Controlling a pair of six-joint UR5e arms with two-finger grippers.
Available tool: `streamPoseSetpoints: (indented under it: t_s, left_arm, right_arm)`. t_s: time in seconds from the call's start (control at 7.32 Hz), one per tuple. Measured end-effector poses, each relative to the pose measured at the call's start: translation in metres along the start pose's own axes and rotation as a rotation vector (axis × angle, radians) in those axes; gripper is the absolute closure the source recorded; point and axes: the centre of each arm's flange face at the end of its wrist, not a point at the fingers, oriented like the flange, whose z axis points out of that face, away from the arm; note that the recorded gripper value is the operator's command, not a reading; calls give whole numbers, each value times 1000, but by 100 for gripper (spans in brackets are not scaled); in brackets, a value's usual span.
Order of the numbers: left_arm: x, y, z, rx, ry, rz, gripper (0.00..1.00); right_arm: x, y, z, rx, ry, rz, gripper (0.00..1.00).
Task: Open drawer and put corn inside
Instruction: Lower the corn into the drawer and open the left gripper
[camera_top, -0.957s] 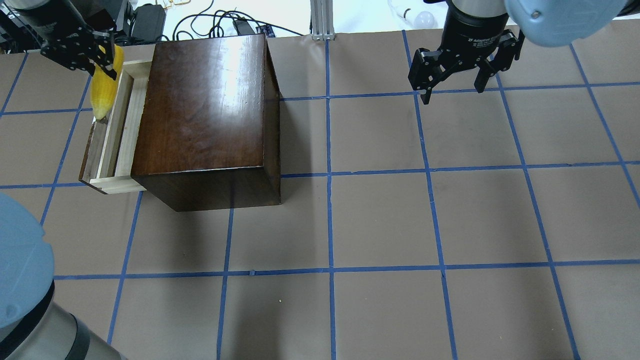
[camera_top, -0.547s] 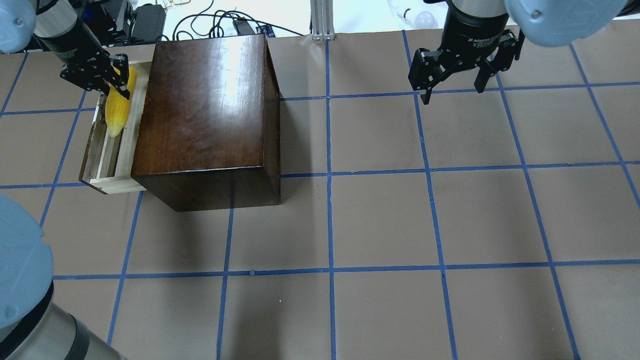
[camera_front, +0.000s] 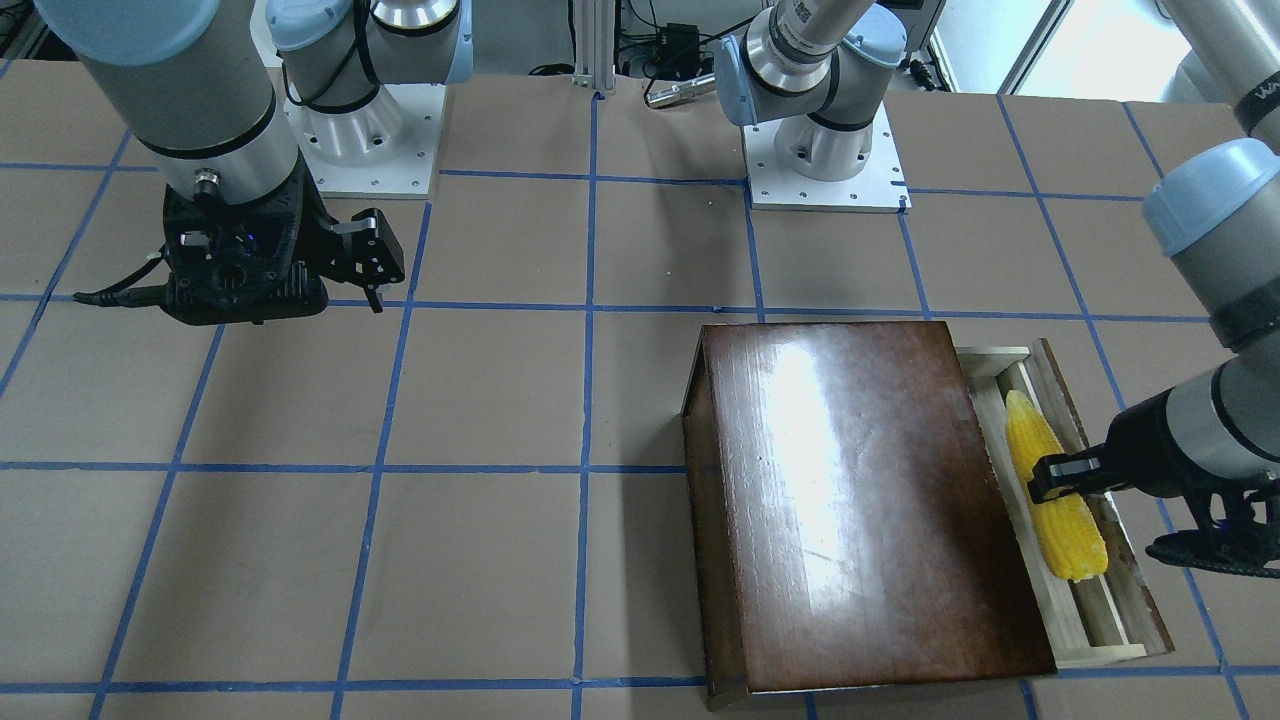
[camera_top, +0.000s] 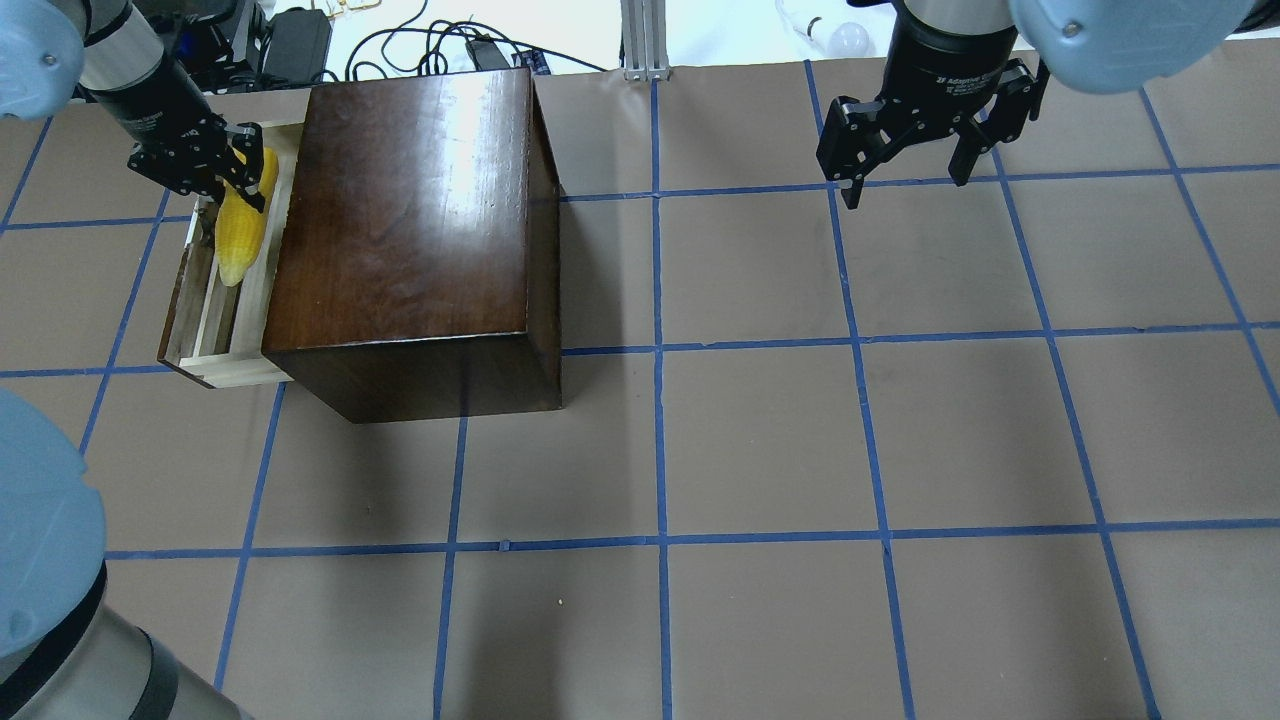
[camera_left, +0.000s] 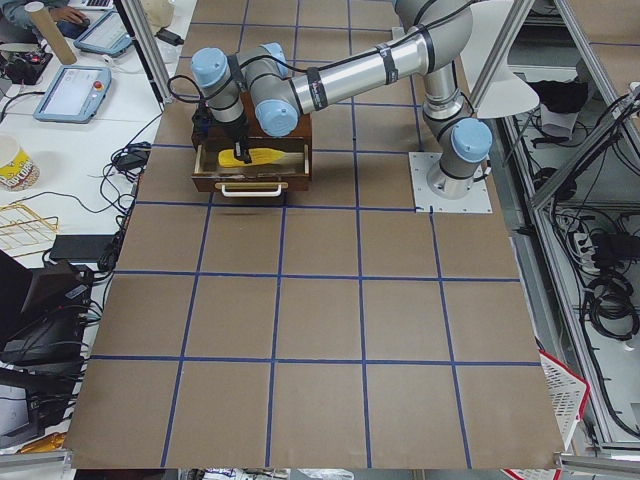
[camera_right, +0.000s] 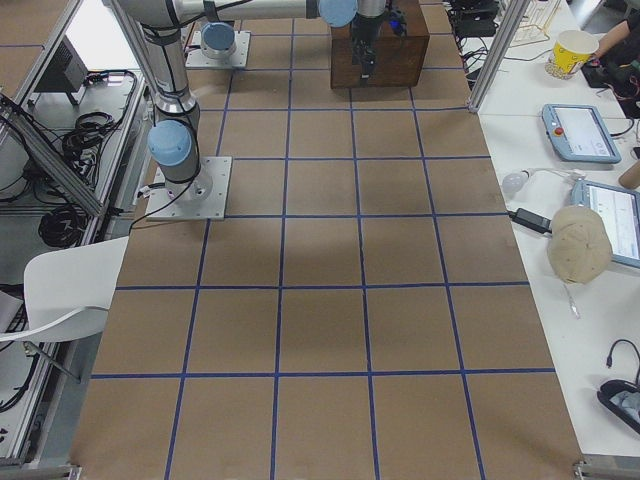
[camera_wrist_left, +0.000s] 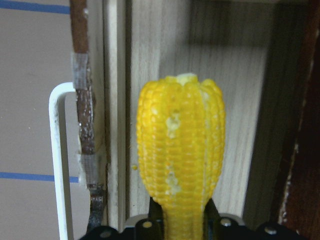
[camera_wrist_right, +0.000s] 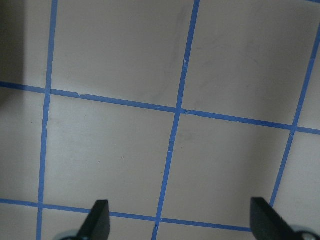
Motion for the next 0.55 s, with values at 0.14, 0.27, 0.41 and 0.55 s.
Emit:
streamPoseSetpoints:
  t_s: [0.14, 0.27, 0.41, 0.55]
  left_arm:
    - [-3, 3, 4, -8, 3, 11, 82]
    - [-5, 5, 6, -10, 4, 14, 35]
    - [-7, 5, 6, -8, 3, 25, 19]
    - [-10, 4, 6, 1, 1, 42, 13]
  right_arm:
    - [0, 0, 0, 0, 0, 0, 0]
    - [0, 0, 0, 0, 0, 0, 0]
    - [0, 0, 0, 0, 0, 0, 0]
    - [0, 0, 0, 0, 0, 0, 0]
